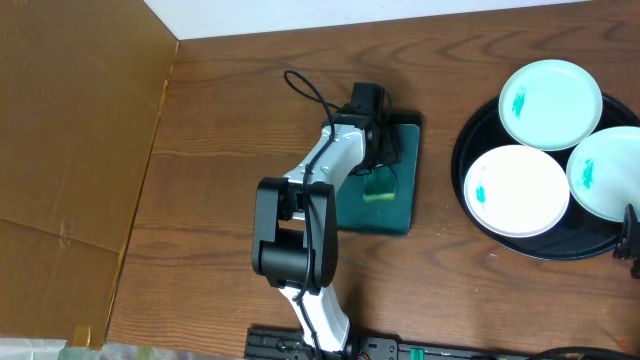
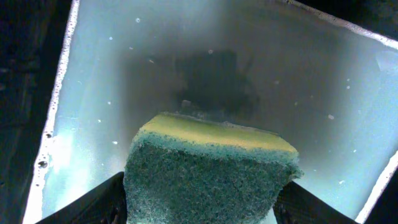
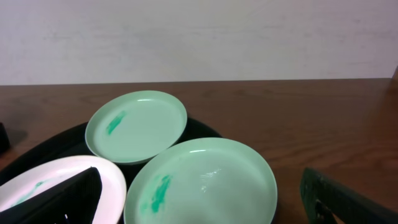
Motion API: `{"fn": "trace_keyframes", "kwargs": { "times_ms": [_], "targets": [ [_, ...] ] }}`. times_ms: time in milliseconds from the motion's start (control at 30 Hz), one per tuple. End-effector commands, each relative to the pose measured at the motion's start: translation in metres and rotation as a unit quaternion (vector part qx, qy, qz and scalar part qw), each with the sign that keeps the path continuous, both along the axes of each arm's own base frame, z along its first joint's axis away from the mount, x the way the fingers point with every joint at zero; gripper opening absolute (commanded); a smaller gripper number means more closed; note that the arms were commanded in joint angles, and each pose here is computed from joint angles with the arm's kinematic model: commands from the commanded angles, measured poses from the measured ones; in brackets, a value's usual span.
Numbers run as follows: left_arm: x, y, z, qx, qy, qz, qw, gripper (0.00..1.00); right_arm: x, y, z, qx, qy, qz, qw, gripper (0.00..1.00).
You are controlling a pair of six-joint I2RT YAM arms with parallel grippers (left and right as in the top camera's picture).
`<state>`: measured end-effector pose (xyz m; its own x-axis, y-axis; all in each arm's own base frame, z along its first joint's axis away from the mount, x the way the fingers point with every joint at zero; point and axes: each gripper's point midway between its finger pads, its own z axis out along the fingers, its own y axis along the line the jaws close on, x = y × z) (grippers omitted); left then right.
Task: Clean dirty plates on tray and stack at the side
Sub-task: 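Lower the left gripper and grasp the green sponge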
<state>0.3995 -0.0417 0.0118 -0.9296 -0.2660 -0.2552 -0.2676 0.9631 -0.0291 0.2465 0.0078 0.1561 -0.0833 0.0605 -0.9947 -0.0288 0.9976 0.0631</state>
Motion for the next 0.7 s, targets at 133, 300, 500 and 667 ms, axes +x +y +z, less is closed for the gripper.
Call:
{"fn": "trace_keyframes", "kwargs": {
  "times_ms": [133, 300, 500, 667],
  "targets": [
    [0.002, -0.006, -0.005, -0.017, 0.005, -0.004, 1.000, 0.81, 0.000, -0.002, -0.002, -0.006, 0.001, -0.004, 1.000, 0.99],
    [-0.003, -0.006, -0.009, -0.016, 0.010, -0.004, 1.000, 0.81, 0.000, -0.002, -0.002, -0.006, 0.001, -0.004, 1.000, 0.99],
    [-0.004, -0.005, -0.010, -0.015, 0.012, -0.004, 1.000, 0.81, 0.000, -0.002, -0.002, -0.006, 0.001, -0.004, 1.000, 0.99],
    [-0.007, -0.005, -0.014, -0.015, 0.018, -0.004, 1.000, 0.80, 0.000, -0.002, -0.002, -0.006, 0.001, -0.004, 1.000, 0.99]
  ]
}}
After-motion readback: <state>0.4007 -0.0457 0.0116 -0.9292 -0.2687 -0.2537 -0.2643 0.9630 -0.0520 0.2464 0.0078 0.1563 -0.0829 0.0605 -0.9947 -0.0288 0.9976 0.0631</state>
